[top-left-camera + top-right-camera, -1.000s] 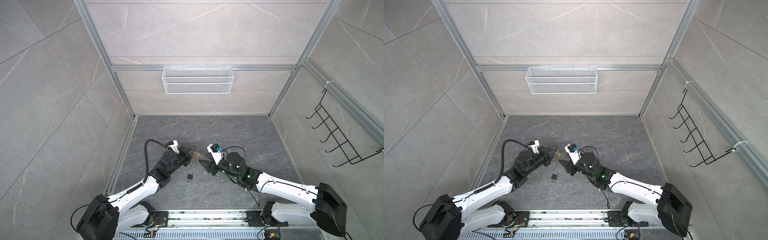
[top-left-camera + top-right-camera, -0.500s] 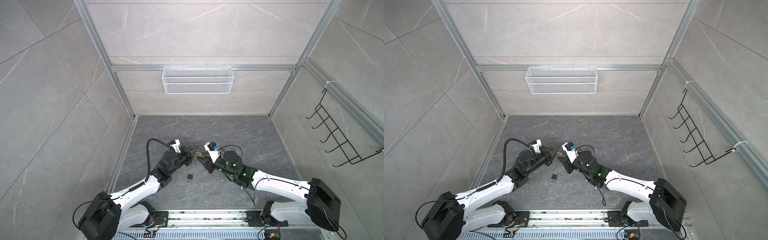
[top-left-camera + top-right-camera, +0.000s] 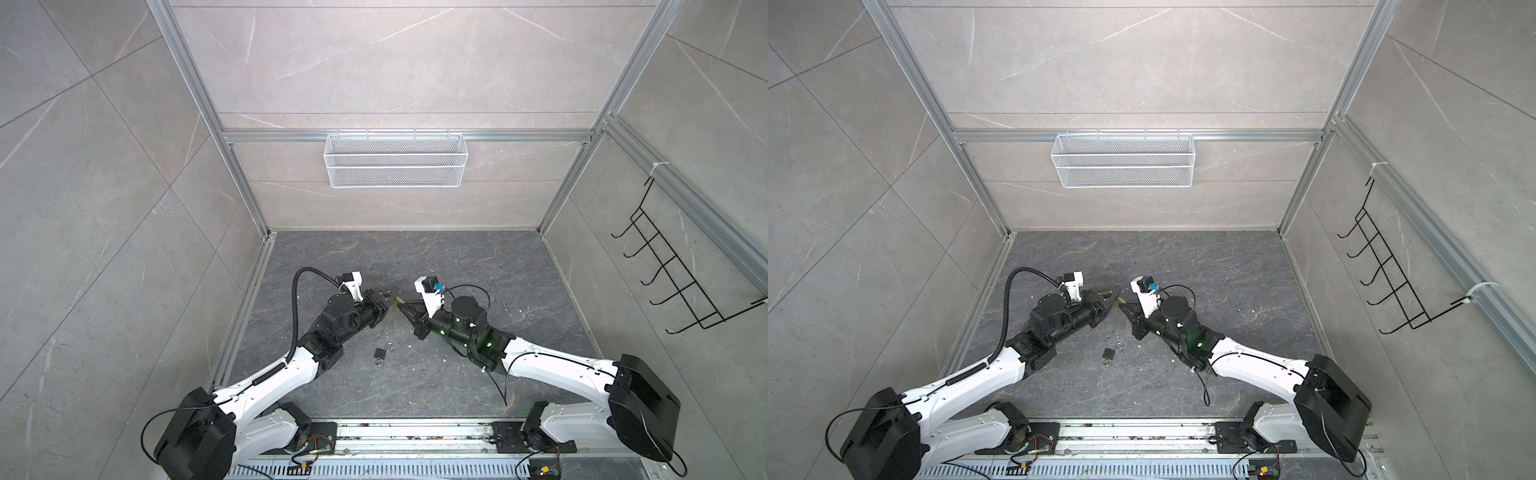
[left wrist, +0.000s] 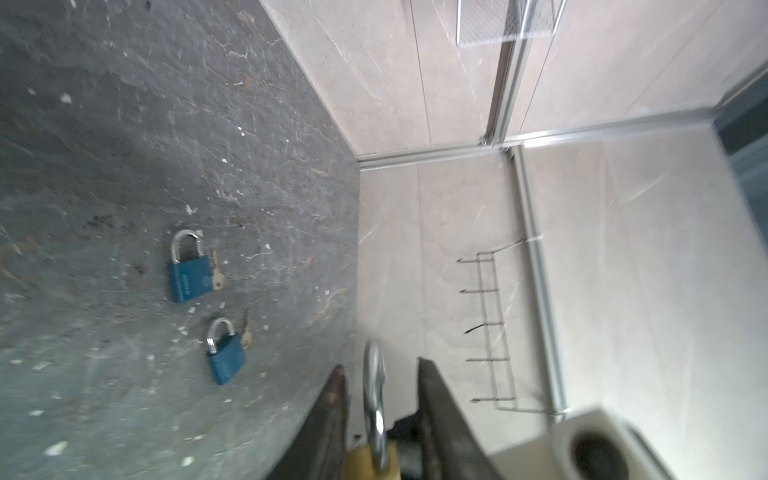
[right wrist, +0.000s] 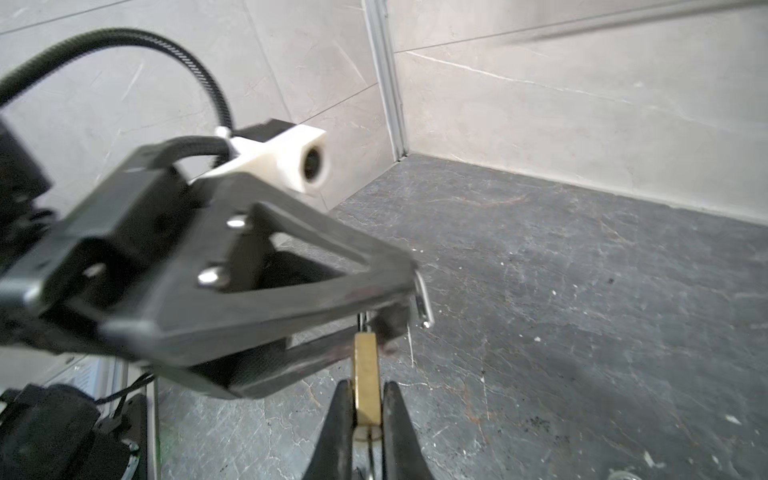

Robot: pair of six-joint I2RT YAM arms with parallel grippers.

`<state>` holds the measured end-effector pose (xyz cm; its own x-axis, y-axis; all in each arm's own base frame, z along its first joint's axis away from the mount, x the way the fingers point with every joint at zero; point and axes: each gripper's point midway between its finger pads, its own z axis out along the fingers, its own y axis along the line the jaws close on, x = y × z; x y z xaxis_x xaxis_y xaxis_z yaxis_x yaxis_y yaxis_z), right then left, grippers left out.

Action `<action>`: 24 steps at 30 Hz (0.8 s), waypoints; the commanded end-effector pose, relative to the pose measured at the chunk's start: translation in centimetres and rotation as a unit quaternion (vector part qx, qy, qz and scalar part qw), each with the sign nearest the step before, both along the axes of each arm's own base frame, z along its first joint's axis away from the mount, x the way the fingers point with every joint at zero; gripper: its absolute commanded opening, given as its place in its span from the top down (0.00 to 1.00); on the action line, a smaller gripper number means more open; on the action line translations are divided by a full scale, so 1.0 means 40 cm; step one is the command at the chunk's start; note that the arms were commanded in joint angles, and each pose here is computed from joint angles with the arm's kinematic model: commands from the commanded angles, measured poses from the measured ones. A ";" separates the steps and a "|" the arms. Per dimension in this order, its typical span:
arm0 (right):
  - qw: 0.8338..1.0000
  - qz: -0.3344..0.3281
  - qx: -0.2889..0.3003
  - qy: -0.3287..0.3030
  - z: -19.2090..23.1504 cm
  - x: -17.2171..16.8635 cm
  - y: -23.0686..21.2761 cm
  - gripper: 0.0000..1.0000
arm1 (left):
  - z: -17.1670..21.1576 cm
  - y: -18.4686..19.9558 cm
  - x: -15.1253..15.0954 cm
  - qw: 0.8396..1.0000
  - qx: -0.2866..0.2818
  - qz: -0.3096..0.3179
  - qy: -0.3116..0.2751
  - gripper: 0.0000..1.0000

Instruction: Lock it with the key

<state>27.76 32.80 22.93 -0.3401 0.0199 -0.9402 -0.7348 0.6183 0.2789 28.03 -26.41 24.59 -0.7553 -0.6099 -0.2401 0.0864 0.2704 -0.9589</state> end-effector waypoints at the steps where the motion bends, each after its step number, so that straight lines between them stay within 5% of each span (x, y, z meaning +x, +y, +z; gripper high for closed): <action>1: 0.998 -0.026 0.024 0.047 0.007 0.031 -0.033 1.00 | 0.028 0.013 -0.019 0.993 0.092 -0.023 -0.065 0.41; 5: 0.994 -0.024 0.014 0.103 -0.012 0.026 -0.058 1.00 | 0.009 0.054 -0.024 0.983 0.157 -0.009 -0.093 0.27; 11: 0.984 -0.004 0.003 0.179 -0.037 -0.011 -0.084 1.00 | 0.031 0.103 -0.020 0.956 0.230 0.002 -0.182 0.24; 17: 0.962 0.063 0.005 0.265 -0.063 -0.073 -0.097 1.00 | 0.050 0.034 -0.055 0.911 0.256 -0.122 -0.300 0.25; 24: 0.931 0.141 0.009 0.337 -0.073 -0.140 -0.092 1.00 | 0.058 -0.005 -0.111 0.877 0.233 -0.187 -0.377 0.25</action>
